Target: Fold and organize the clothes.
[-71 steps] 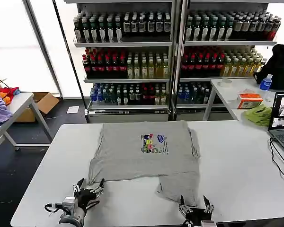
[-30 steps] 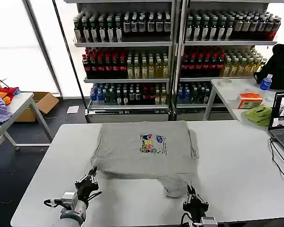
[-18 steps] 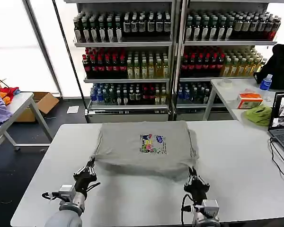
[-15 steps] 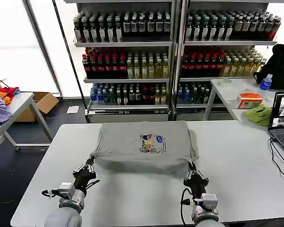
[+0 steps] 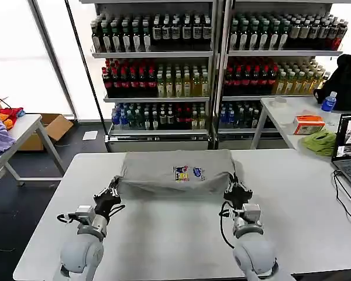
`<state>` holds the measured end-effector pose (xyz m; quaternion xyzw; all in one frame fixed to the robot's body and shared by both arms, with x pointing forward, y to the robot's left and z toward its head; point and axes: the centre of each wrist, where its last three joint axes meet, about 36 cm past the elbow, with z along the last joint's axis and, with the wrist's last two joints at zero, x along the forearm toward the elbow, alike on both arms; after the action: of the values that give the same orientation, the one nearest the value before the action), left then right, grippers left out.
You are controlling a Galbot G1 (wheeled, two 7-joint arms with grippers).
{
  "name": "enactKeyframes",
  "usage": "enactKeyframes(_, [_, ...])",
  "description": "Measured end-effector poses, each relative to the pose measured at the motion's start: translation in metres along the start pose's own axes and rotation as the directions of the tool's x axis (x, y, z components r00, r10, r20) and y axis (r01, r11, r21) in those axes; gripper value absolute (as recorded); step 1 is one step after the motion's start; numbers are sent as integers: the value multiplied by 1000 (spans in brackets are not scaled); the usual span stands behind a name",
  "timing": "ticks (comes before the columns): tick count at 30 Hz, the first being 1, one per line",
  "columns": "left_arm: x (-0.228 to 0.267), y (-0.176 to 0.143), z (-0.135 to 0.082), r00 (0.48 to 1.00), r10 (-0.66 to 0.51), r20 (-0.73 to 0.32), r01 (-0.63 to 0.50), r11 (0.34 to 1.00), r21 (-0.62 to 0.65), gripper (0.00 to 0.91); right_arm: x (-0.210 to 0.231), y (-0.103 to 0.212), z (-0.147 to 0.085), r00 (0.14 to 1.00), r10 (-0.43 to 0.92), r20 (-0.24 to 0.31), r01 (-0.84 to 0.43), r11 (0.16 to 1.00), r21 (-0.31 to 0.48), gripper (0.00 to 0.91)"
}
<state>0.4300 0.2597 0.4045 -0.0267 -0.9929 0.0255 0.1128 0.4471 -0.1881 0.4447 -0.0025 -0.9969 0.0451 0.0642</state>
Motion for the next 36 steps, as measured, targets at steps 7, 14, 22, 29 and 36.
enactKeyframes(7, [-24,1,0,1000,-2,-30,2,1000,9,0,-27,-4,-2,999,-2,-41,3,1000,21,0])
enactKeyframes(14, [-41,4,2,997,6,-73,-7,1000,-10,907,-45,-3,0,995,-10,-102,13,1000,25,907])
enactKeyframes(22, [-53,10,-3,994,6,-113,-9,1000,-28,907,-63,2,-8,987,2,-162,-12,998,-59,907])
enactKeyframes(29, [-51,18,-10,990,-14,-143,11,1000,-22,907,-68,14,-20,980,13,-197,-48,983,-176,907])
enactKeyframes(36, [-40,20,-15,988,-15,-151,11,1000,-29,907,-71,22,-33,979,29,-203,-85,958,-275,907])
